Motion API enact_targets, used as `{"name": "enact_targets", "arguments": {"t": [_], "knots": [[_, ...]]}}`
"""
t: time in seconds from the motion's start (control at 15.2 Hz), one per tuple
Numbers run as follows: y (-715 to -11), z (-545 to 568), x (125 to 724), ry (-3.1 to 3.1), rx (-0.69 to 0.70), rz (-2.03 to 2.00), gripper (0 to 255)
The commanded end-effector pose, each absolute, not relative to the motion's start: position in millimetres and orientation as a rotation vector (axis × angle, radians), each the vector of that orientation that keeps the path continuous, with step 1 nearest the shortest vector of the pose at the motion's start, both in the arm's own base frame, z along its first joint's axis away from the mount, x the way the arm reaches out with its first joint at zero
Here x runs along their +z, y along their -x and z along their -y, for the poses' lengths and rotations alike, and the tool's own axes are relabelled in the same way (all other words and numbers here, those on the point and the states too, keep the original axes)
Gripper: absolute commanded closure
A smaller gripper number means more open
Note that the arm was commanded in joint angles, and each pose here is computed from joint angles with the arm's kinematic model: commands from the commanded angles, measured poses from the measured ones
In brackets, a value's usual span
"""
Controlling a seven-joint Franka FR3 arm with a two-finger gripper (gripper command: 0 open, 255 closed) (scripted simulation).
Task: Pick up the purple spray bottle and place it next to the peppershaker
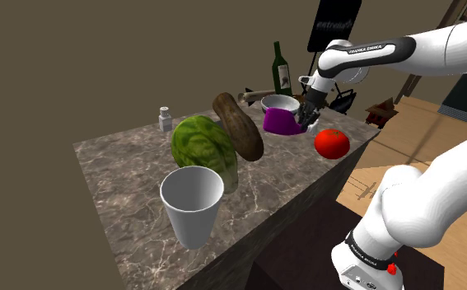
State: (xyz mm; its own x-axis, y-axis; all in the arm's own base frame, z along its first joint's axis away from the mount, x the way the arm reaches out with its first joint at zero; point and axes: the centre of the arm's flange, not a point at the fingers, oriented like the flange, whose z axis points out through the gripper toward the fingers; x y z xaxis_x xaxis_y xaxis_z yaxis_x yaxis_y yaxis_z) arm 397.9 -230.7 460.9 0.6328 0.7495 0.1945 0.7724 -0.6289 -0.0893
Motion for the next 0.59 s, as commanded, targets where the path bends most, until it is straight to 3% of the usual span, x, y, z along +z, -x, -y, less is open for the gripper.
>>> {"name": "enact_targets", "arguments": {"t": [0.0,0.53], "knots": [[-397.5,230.8,467.0,2.685,-0.199,1.261,255],[-397.5,230.8,509.2,2.685,-0.199,1.261,255]]}}
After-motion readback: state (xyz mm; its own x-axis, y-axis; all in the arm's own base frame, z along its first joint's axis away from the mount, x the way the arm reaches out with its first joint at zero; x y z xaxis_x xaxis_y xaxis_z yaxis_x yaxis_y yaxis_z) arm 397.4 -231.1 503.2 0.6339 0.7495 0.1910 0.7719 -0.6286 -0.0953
